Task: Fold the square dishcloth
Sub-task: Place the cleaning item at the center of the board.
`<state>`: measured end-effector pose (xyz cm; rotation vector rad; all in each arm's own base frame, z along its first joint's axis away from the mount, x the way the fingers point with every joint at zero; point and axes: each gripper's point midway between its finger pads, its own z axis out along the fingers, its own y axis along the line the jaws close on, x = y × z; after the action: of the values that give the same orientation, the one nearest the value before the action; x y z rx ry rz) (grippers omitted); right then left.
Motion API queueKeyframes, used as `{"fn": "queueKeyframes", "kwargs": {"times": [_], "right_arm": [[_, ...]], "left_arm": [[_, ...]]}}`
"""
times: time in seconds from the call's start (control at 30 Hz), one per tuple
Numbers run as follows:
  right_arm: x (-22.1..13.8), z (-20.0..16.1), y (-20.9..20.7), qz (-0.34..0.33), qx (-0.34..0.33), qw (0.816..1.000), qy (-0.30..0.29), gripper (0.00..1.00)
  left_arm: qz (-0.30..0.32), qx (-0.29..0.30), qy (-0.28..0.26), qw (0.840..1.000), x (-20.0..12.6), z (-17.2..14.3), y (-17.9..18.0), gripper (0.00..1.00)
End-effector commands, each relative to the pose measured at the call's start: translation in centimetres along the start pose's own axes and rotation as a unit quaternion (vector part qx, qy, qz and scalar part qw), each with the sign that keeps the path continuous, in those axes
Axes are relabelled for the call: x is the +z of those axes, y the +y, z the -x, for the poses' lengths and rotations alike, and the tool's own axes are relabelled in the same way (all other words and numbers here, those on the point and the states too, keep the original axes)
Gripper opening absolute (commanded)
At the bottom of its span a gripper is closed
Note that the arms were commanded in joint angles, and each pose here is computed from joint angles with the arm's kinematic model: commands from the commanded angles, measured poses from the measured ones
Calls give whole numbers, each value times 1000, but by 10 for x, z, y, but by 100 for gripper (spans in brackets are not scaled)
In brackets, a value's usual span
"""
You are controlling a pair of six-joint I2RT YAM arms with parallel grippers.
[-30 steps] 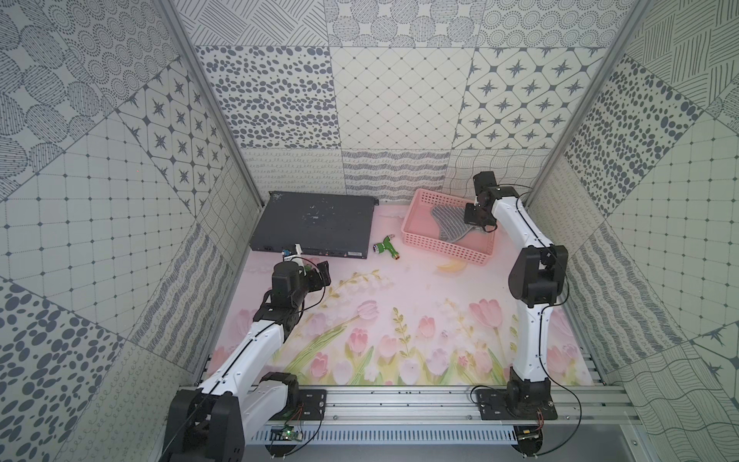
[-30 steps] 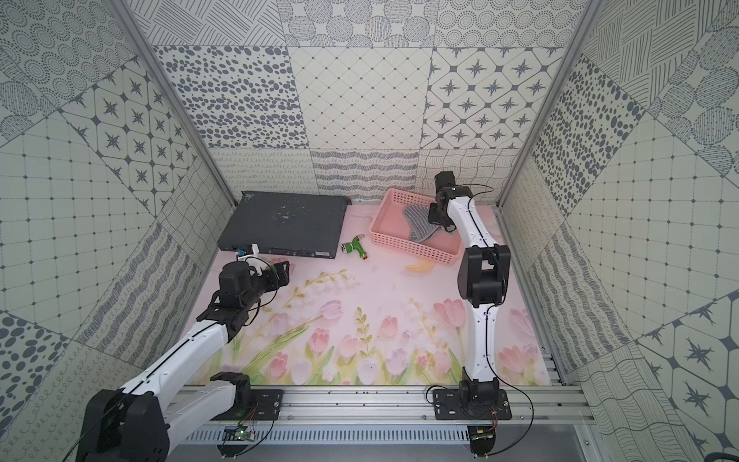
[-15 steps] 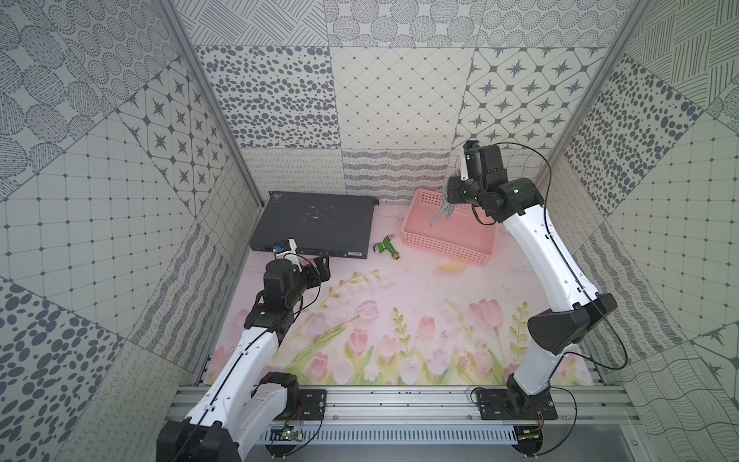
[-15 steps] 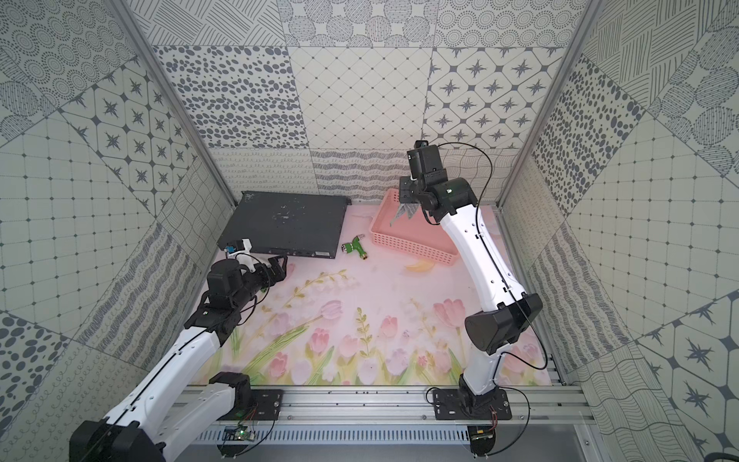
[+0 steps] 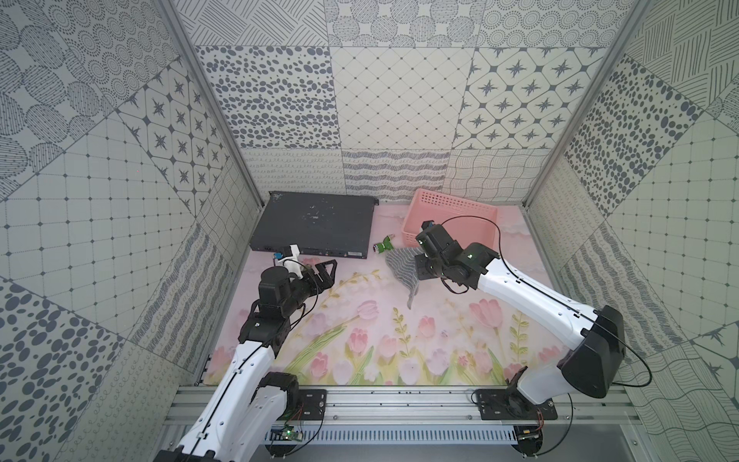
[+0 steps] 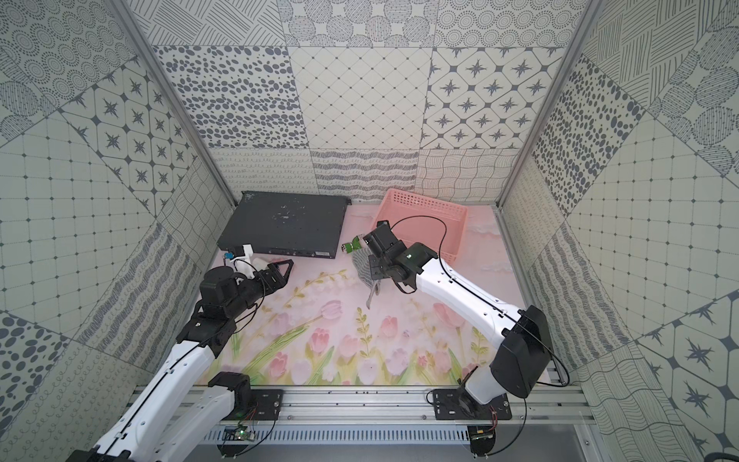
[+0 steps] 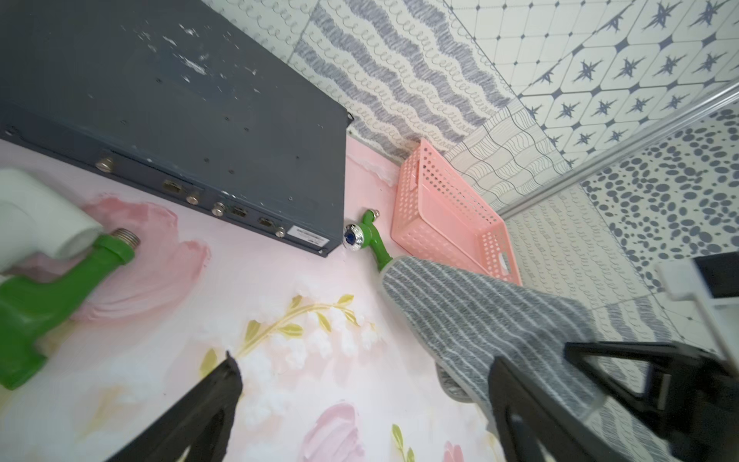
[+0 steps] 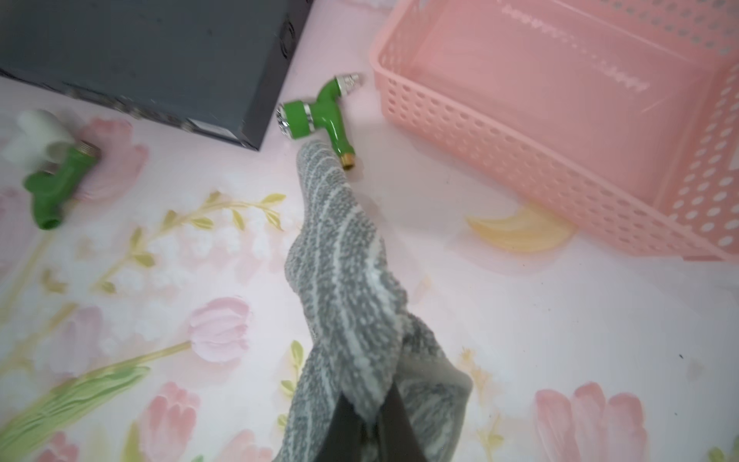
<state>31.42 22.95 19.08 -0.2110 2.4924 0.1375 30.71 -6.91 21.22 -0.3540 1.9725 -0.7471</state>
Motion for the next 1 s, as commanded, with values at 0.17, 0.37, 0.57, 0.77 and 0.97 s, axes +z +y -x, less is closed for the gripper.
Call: {"fn": "queueKeyframes", "kwargs": {"times": [0.17,0.37,0.57,0.77,0.97], "right_arm": [[47,-64,-45,-87,87,992,36,17],[57,-95,-76,-126,120,983,63,46],[45,-100,-96,-123,154,979,56,66],[24,-104,-115,-103,206,973,32,77],[9,-111,-130,-75,243,967,17,82]], "left_arm": [[-141,26,124,982,-2,-87,-55,99],[-206,123,158,958,-9,-150,-78,99],[-228,268,188,917,-3,-201,-105,99],[-259,382,229,857,13,-258,-137,99],[-281,454,244,810,30,-301,-162,98]]}}
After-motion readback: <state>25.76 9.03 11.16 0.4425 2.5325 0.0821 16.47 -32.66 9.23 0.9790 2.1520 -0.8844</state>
